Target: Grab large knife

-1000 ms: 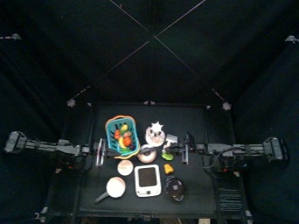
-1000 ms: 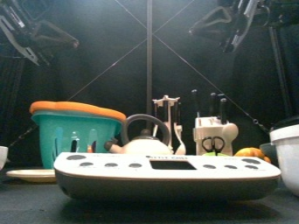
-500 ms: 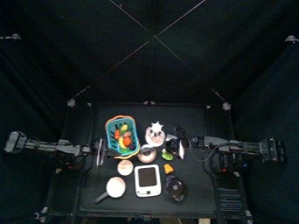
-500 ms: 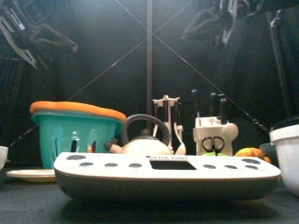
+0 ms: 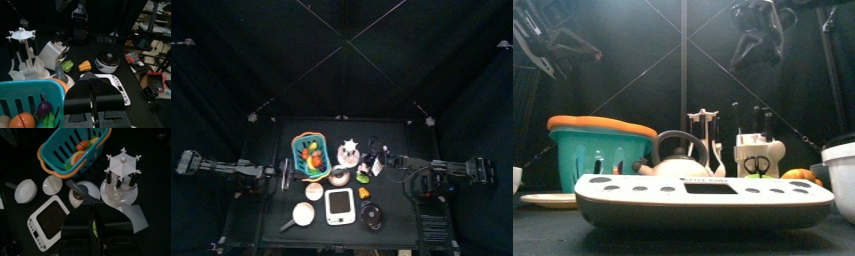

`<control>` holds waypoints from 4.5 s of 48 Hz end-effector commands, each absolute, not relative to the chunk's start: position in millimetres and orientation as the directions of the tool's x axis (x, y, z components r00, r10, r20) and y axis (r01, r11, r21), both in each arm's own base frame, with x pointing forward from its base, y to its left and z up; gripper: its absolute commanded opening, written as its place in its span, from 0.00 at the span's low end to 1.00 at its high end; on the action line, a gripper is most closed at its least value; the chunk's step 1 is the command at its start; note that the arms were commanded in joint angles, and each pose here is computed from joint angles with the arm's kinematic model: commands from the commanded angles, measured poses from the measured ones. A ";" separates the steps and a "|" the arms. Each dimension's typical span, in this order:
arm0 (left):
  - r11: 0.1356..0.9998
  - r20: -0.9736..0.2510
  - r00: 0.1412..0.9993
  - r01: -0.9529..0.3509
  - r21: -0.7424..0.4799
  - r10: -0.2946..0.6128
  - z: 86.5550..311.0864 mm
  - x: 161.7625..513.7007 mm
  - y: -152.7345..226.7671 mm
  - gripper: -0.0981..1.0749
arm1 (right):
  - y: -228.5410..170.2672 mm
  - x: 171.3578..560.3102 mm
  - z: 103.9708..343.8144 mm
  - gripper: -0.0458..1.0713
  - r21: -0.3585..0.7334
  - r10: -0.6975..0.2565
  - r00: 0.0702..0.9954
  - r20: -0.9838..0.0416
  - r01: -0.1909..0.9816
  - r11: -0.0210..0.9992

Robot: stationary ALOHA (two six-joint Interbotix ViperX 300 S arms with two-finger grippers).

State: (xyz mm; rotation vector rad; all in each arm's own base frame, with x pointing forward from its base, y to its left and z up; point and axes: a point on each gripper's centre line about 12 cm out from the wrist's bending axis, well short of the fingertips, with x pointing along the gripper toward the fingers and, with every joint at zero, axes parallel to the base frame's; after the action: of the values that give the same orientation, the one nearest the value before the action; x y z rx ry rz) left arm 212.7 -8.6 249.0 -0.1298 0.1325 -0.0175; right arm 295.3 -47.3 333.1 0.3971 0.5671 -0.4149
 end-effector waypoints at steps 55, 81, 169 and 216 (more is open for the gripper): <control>0.990 -0.189 0.981 0.005 -0.142 -0.032 245.6 213.4 -9.3 0.06 | 27.0 385.7 301.2 0.71 -0.100 -0.692 0.196 -0.695 0.927 0.362; 0.987 -0.199 0.980 0.000 -0.159 -0.032 241.9 212.2 -9.5 0.06 | 1.1 396.3 293.5 0.85 -0.130 -0.702 -0.009 -0.712 0.984 0.119; 0.983 -0.228 0.973 -0.015 -0.183 -0.028 230.3 208.2 -9.1 0.06 | -49.2 382.0 256.8 0.60 -0.134 -0.662 -0.105 -0.742 0.991 -0.007; 0.982 -0.231 0.973 -0.016 -0.188 -0.028 229.5 208.0 -9.0 0.06 | -41.2 359.9 268.2 0.33 -0.169 -0.684 -0.110 -0.721 0.986 0.019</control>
State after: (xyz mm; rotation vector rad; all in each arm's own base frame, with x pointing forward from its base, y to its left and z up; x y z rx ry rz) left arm 205.4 -8.4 223.8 -0.1850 0.2500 -0.0029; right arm 367.9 -42.2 247.1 0.4760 0.8235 -1.5458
